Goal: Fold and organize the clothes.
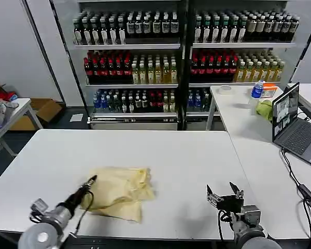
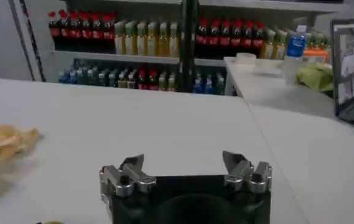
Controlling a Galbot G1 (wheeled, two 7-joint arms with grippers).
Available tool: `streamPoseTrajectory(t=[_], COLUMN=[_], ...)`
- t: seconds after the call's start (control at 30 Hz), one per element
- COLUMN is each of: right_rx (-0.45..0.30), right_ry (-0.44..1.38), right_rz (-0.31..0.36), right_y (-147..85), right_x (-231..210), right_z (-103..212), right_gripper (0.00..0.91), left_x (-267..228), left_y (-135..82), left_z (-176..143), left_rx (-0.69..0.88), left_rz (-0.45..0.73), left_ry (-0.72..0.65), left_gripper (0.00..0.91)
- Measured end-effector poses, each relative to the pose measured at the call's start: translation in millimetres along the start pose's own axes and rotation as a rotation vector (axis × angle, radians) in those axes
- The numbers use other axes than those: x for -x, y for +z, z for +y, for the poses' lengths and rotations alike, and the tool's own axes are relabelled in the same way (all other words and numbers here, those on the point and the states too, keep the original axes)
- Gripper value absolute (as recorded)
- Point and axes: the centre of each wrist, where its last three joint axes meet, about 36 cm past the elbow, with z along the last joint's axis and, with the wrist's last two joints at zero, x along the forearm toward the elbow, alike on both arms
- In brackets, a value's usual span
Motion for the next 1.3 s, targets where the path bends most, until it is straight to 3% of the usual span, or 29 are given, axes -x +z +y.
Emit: streamPoseTrajectory(t=[0.2,0.4,0.57,0.73,0.97,1.1,1.3], right_rx=[0.013,0.022,0.032,0.039,0.040,0.038,0.036], right_ry=[-0.010,-0.015,-0.013,-0.004,0.012,0.021,0.039], right_rz=[-0.009,-0.013,-0.011,-0.003,0.007,0.015,0.028], right_y=[-2.5,-2.5,-0.7,4.1,9.6,12.2,18.1], right_x=[2.3,2.6,3.0,3.5,3.9,3.1,2.7], right_z=[2.8,4.8,5.4,6.7,8.9,10.5,10.6], right_gripper=[0.907,0.907,0.907,0.907,0.907,0.907,0.907], left_x=[-34.0,-63.4,-71.4,-62.3,-26.6,-5.9,27.0], left_y=[-74.0,-142.3,-162.4,-136.3,-56.1,-18.6,18.8], left_z=[9.7,-5.2,-26.3,-39.2,-31.5,-39.3,-61.3], left_rx=[0.227,0.545,0.773,0.987,1.266,1.361,1.405], left_rz=[-0.103,-0.168,-0.162,-0.120,-0.033,0.001,0.021], left_ry=[-0.070,-0.132,-0.173,-0.233,-0.296,-0.262,-0.186], left_gripper=[0.010,0.010,0.010,0.010,0.010,0.010,0.010])
